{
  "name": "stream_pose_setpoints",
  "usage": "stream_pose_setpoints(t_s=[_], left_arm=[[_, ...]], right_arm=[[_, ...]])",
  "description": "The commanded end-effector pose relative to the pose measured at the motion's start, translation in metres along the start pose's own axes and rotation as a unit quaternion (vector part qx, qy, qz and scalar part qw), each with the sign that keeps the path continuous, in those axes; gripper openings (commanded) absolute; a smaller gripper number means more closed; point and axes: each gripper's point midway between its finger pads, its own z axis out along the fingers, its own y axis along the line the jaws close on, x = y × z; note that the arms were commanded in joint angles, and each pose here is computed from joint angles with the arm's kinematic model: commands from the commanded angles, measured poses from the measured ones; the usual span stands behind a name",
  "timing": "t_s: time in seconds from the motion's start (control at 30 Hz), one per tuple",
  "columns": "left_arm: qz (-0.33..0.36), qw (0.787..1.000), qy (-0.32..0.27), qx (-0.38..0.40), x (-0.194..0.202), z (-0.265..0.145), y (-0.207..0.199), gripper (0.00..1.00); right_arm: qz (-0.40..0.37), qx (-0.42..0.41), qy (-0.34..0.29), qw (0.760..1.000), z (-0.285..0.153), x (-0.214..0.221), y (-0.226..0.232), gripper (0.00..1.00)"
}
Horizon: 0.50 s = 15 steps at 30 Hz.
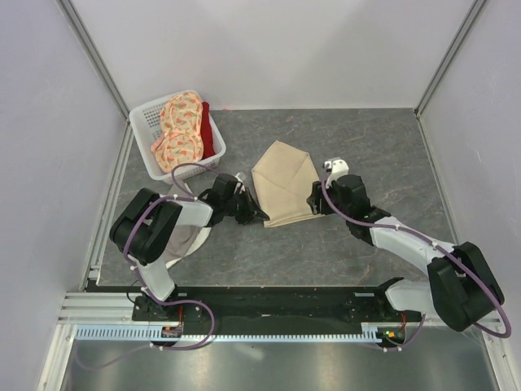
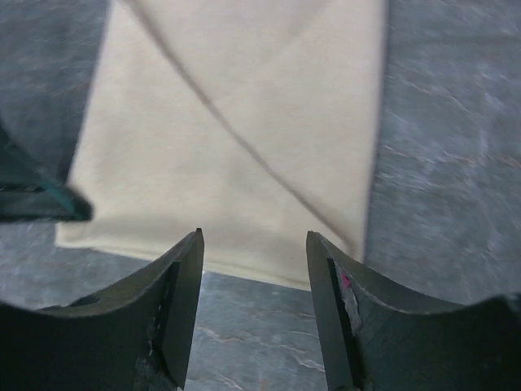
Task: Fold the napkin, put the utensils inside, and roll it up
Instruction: Roll the napkin with the utensil
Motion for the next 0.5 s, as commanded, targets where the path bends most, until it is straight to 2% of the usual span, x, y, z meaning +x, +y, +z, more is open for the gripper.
stream_pose_setpoints(t_s=[0.0,0.1,0.27,0.47], left_arm=[[0.022,0.999,0.024,0.011,-0.005,-0.008,-0.013,0.02],[0.008,0.999,0.041,0.013,-0.003,-0.018,-0.013,0.02],[0.002,0.997,0.074,0.008,-0.003,-0.028,-0.01,0.02],[-0.033,0.994,0.102,0.015,-0.004,-0.038,0.001,0.02]], right_arm=[[-0.11,-0.039,-0.052,0.992,-0.005,-0.016,0.041,0.63],[-0.161,-0.062,-0.057,0.983,-0.003,-0.008,0.069,0.65],[-0.272,-0.098,-0.066,0.955,0.004,0.013,0.119,0.7],[-0.341,-0.129,-0.078,0.928,0.013,0.034,0.174,0.75]])
